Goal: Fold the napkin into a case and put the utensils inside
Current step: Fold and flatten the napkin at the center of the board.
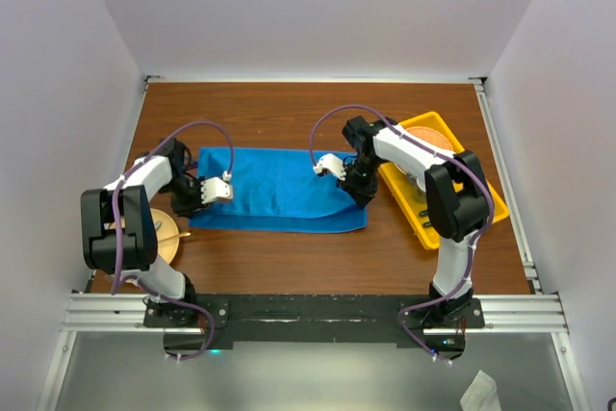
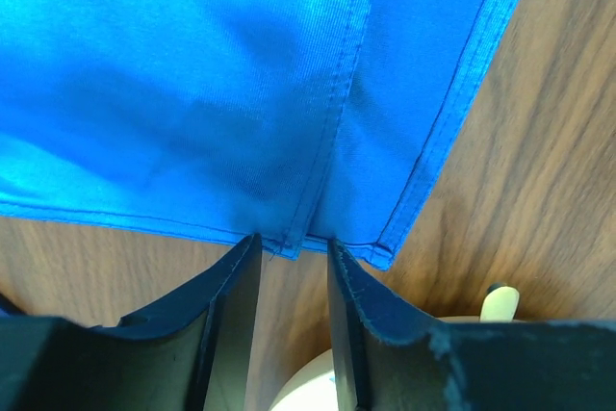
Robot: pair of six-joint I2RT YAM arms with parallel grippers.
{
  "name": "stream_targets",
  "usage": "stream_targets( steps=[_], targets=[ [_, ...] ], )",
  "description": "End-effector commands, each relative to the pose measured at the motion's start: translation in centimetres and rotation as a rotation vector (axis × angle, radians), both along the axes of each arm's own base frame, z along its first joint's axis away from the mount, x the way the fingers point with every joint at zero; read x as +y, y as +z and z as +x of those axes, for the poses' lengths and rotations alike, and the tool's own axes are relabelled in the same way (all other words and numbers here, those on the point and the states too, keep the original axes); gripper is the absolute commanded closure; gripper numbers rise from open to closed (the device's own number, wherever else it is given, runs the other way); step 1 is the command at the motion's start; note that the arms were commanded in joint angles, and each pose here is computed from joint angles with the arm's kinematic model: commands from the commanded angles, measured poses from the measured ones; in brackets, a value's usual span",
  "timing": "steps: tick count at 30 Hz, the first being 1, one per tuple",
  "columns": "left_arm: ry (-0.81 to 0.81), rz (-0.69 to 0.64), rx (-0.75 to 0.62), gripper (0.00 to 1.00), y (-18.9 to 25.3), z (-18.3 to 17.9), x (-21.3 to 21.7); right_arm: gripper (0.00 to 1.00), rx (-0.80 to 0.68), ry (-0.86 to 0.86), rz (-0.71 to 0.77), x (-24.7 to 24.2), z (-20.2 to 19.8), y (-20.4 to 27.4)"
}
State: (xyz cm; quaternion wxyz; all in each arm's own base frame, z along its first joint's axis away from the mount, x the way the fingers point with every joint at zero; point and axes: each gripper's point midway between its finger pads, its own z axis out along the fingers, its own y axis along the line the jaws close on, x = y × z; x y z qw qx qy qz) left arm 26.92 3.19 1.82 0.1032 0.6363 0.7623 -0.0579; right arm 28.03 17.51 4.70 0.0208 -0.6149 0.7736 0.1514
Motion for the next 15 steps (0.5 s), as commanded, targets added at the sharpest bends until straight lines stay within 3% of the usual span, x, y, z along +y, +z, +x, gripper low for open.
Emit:
stream_targets(
  steps=[1,6,15],
  targets=[
    [-0.025,0.003,0.003,0.63,-0.6,0.1,-0.1,1.00,-0.016,-0.006,0.036,0.8,0.4,1.1],
    [-0.018,-0.001,-0.006,0.79,-0.5,0.5,-0.3,1.00,-0.020,-0.006,0.035,0.7,0.4,1.3],
    [-0.016,-0.006,-0.029,1.00,1.2,0.5,-0.4,1.00,-0.033,-0.001,0.046,0.7,0.2,2.3]
  ],
)
